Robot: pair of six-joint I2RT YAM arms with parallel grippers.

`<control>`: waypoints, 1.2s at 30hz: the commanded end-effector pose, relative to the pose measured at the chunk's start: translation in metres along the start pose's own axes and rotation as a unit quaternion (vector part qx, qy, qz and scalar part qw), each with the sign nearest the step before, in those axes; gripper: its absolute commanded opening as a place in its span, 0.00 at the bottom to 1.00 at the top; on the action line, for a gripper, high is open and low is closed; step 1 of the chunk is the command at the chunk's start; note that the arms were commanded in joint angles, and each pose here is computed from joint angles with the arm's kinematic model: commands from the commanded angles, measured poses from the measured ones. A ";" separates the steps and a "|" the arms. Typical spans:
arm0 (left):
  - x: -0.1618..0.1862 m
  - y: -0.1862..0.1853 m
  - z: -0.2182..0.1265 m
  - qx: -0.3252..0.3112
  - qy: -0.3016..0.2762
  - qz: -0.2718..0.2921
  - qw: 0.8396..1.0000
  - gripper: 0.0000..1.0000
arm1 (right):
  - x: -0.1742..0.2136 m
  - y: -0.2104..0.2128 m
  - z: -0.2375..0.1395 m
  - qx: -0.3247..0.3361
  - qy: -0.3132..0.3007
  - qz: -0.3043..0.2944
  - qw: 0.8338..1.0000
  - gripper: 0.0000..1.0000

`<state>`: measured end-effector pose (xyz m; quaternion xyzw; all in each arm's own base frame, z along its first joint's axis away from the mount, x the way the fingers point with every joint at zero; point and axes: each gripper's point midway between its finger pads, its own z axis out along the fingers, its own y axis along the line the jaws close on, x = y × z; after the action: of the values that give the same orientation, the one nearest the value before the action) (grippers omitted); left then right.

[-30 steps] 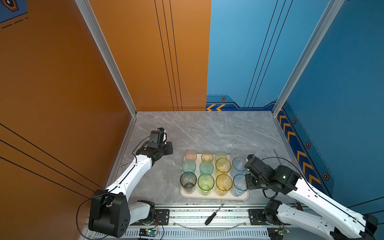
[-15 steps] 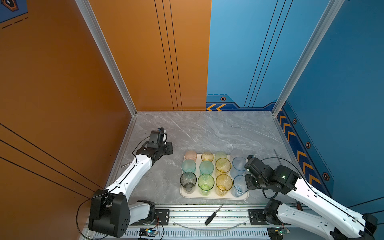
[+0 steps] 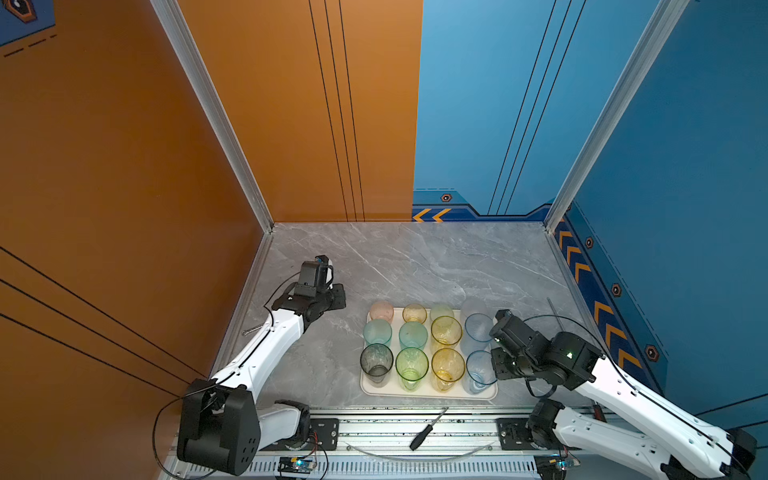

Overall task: Place the glasses into the tray
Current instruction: 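Open right gripper and raise it off the blue cup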

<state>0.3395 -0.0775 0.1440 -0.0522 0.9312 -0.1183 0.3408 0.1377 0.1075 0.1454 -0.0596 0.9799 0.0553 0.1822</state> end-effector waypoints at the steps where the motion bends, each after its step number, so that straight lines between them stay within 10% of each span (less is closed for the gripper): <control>1: 0.012 0.001 0.005 0.000 0.018 0.007 1.000 0.20 | -0.001 -0.001 -0.009 -0.002 -0.006 0.001 1.000 0.23; 36: -0.016 0.014 -0.005 -0.028 -0.064 0.004 0.998 0.21 | -0.173 -0.031 -0.061 -0.026 -0.200 0.054 0.978 0.48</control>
<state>0.3413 -0.0718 0.1471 -0.0573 0.9214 -0.1111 0.3680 0.2588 0.0774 0.2507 0.0303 0.9348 0.0750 0.3459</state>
